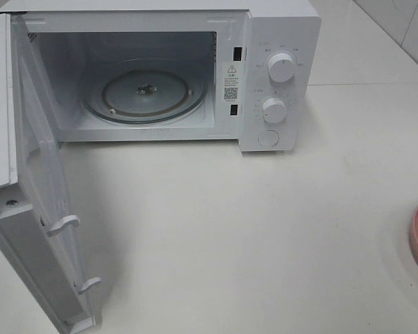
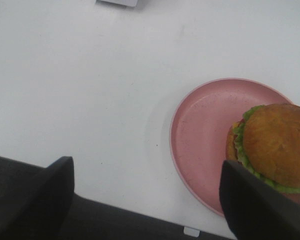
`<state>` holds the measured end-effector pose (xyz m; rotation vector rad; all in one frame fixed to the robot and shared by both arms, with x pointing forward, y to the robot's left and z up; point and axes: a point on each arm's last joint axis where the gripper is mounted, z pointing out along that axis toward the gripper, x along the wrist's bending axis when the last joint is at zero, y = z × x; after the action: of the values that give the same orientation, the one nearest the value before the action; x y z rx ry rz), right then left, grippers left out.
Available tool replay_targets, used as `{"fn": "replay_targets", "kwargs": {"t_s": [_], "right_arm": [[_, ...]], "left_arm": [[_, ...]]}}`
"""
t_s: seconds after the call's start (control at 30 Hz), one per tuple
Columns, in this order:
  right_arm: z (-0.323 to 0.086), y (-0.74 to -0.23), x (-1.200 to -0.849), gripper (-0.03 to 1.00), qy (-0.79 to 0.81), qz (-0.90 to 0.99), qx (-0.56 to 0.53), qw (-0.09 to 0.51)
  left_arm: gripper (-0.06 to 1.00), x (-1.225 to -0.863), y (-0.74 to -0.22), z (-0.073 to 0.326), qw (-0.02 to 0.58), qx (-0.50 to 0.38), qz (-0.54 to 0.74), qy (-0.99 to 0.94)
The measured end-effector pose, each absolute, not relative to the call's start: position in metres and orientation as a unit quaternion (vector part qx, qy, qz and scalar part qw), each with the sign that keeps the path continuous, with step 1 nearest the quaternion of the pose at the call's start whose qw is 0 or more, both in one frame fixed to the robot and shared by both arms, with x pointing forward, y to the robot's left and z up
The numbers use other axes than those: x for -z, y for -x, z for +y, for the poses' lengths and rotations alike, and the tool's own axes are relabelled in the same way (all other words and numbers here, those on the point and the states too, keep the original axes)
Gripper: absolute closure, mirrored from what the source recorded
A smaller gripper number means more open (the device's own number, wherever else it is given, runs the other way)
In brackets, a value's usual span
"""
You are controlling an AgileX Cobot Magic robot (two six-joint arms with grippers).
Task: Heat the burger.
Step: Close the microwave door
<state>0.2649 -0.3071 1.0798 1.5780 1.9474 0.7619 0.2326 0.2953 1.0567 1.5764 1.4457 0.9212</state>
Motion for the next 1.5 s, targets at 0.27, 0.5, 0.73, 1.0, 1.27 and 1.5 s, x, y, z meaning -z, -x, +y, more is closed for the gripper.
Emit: {"fn": "replay_targets", "kwargs": {"t_s": [0.27, 0.5, 0.73, 1.0, 1.27, 1.5], "right_arm": [[-0.311, -0.24, -1.084, 0.21, -0.582, 0.67, -0.344, 0.307], [-0.314, -0.226, -1.078, 0.21, -0.593, 0.627, -0.367, 0.348], [-0.312, -0.23, -1.05, 0.21, -0.606, 0.619, -0.355, 0.353], [-0.312, -0.231, -1.049, 0.21, -0.605, 0.617, -0.357, 0.354], [-0.312, -0.231, -1.05, 0.21, -0.605, 0.616, -0.358, 0.355], [-0.312, -0.231, -1.05, 0.21, -0.605, 0.616, -0.358, 0.355]], "left_arm": [[-0.05, -1.057, -0.233, 0.295, 0.395, -0.363, 0.57, -0.622], [-0.05, -1.057, -0.233, 0.295, 0.395, -0.363, 0.57, -0.622], [-0.05, -1.057, -0.233, 0.295, 0.395, -0.363, 0.57, -0.622], [-0.05, -1.057, -0.233, 0.295, 0.395, -0.363, 0.57, -0.622], [-0.05, -1.057, -0.233, 0.295, 0.395, -0.363, 0.57, -0.622], [-0.05, -1.057, -0.233, 0.295, 0.395, -0.363, 0.57, -0.622]]}}
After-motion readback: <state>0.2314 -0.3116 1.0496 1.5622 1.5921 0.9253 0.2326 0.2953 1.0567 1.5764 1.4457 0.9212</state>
